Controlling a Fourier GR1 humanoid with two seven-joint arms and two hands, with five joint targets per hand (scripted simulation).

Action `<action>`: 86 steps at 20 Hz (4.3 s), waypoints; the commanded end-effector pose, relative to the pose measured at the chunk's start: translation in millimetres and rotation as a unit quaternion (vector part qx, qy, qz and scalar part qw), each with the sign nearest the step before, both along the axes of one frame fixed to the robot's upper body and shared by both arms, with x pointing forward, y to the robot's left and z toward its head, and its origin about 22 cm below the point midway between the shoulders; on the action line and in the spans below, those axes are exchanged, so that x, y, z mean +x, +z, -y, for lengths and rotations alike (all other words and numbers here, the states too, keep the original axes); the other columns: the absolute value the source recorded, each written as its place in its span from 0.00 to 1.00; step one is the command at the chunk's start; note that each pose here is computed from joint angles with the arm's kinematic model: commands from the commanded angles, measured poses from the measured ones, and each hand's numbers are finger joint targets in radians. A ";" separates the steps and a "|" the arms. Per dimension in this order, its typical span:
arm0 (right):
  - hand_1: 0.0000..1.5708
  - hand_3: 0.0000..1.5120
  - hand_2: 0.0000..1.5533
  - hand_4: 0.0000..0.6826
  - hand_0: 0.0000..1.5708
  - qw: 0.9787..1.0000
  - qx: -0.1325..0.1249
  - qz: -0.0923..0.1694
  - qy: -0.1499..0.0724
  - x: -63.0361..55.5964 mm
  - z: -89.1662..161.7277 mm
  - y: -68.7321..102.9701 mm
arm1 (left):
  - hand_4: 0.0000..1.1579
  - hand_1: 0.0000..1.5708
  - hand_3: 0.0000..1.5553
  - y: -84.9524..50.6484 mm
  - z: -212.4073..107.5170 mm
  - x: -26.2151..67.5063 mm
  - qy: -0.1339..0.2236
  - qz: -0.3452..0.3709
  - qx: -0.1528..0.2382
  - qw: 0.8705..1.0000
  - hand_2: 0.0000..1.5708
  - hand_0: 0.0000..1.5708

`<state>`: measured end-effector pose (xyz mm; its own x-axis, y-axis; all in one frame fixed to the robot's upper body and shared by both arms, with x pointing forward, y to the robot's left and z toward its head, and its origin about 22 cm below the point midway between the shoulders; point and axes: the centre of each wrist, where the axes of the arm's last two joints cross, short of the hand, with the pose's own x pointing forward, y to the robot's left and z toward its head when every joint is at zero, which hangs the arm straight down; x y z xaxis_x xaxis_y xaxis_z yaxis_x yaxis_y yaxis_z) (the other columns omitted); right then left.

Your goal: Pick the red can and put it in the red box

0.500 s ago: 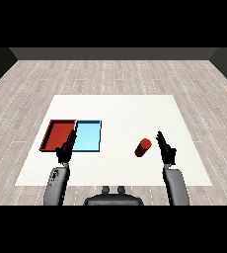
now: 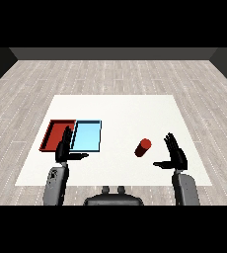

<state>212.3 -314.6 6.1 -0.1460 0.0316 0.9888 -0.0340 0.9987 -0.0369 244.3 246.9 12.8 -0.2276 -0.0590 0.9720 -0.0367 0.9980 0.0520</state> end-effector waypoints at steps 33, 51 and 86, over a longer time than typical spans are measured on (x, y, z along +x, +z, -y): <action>0.00 0.00 0.00 0.00 0.00 0.996 0.081 0.027 0.028 33.7 0.6 -36.2 | 0.00 0.00 0.00 -14.3 -16.9 -13.0 -0.004 0.078 -0.030 0.997 0.00 0.00; 0.00 0.00 0.00 0.00 0.00 0.990 0.135 0.012 0.035 58.0 -21.6 -56.1 | 0.00 0.00 0.00 19.3 -13.5 -7.5 -0.006 0.085 -0.034 0.996 0.00 0.00; 0.00 0.00 0.00 0.00 0.00 0.991 0.132 -0.017 0.031 70.0 -58.8 -89.5 | 0.00 0.00 0.00 3.9 -14.8 -12.1 0.000 0.095 -0.033 0.995 0.00 0.00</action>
<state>284.8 -254.9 -74.9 -0.1060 -0.2396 0.9651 -0.1058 0.9677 0.2287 231.6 258.6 14.8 -0.3978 0.0155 0.9174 -0.0374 0.9988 -0.0331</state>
